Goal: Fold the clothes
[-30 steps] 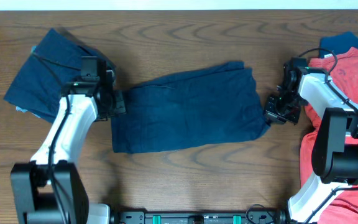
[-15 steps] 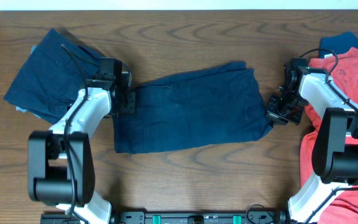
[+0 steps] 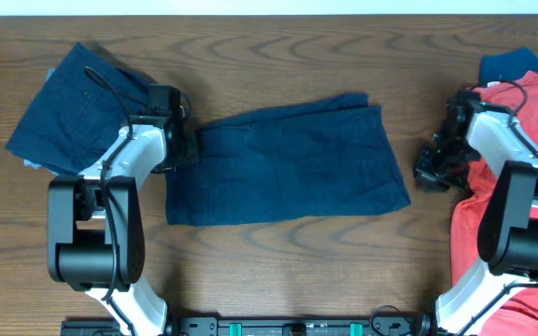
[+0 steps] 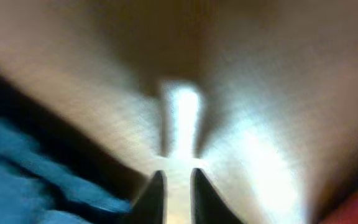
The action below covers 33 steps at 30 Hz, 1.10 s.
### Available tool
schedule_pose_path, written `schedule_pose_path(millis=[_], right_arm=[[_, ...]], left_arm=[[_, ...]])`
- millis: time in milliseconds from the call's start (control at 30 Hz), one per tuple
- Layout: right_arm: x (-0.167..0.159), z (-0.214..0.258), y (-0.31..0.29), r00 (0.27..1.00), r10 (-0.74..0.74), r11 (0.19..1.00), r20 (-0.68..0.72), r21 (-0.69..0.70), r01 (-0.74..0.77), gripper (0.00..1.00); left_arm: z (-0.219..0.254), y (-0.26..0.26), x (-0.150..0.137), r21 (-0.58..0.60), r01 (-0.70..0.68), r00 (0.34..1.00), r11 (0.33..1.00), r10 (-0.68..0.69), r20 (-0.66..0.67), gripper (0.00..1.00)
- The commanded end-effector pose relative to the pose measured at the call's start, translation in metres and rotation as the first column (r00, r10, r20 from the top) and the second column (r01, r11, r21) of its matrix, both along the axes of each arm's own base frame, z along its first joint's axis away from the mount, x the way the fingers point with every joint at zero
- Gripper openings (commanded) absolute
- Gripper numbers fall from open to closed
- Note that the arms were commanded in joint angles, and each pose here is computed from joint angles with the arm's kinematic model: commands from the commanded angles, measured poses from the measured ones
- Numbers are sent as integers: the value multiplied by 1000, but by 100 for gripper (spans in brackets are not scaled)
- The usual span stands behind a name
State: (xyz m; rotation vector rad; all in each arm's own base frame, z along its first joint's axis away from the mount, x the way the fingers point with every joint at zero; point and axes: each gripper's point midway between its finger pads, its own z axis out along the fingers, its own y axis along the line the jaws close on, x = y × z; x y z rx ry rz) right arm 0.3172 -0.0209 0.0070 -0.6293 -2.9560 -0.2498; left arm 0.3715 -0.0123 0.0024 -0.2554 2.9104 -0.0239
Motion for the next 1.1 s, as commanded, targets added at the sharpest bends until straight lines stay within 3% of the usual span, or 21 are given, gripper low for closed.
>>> schedule_pose_path(millis=[0,133,267,533,667,800,900,1000,1067], right_arm=[[40,40,48,944,134,940,303,264,-218,29],[87,65,64,833,128,905,539,280,-321,35],[121,68,71,743,163,908,649,195,-370,35],[158,35,94,690,200,923,695,102,-371,36],[173,4,83,717,188,963,671,19,-270,38],[185,-2,83,702,156,971,695,24,-239,42],[189,6,93,673,142,960,726,66,-273,31],[190,19,107,654,98,937,750,152,-314,6],[192,30,114,647,46,922,761,217,-321,1]], left_arm=[[12,3,-9,-20,-21,1000,1000,21,7,31],[53,-11,-6,-100,9,995,995,1,101,41],[74,-18,-15,-139,24,993,990,-7,121,45],[44,-30,-59,-205,12,998,979,-25,-62,45],[24,-29,-75,-204,-2,992,979,-25,-127,44],[7,-29,-86,-203,-7,988,979,-24,-150,44],[-7,-29,-93,-203,-10,987,979,-24,-160,44],[-21,-29,-101,-202,-30,982,979,-8,-187,44],[-28,-28,-106,-198,-40,979,979,-1,-203,44]])
